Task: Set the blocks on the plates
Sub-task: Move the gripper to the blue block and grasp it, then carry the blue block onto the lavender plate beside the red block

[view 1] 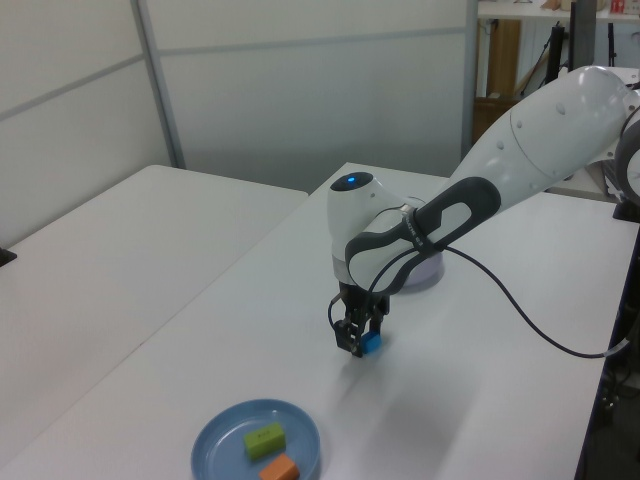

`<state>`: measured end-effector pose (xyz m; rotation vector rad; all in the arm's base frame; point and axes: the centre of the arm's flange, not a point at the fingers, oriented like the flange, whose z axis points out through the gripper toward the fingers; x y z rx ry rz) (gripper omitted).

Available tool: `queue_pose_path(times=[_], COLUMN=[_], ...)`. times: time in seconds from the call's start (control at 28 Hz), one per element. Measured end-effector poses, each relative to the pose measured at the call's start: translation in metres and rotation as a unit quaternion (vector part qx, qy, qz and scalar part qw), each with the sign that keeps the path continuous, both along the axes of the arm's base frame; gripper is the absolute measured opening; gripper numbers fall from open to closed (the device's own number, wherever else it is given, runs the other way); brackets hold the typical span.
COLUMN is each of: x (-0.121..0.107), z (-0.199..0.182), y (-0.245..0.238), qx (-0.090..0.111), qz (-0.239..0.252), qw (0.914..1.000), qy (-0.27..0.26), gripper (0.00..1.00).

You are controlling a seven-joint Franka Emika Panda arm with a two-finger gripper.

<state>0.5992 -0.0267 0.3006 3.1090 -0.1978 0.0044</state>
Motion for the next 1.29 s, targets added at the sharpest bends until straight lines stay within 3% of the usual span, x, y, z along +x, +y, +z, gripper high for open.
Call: queue_pose_path(times=[0.21,0.57,0.75,0.93,1.29], x=[0.001,0.005,0.026,0.031,0.031], z=[0.005,0.013,0.060,0.087,0.044], y=[0.000,-0.018,-0.082,-0.160,-0.230], qx=[-0.001,-0.003,-0.011,-0.024,-0.026], qz=[0.000,-0.012,-0.048,-0.066,-0.054], qw=[1.0000,0.9998,0.9967,0.9929,0.9956], qy=[-0.004,-0.013,-0.065,-0.096,-0.073], gripper=[0.39,0.39,0.39,0.39,0.39])
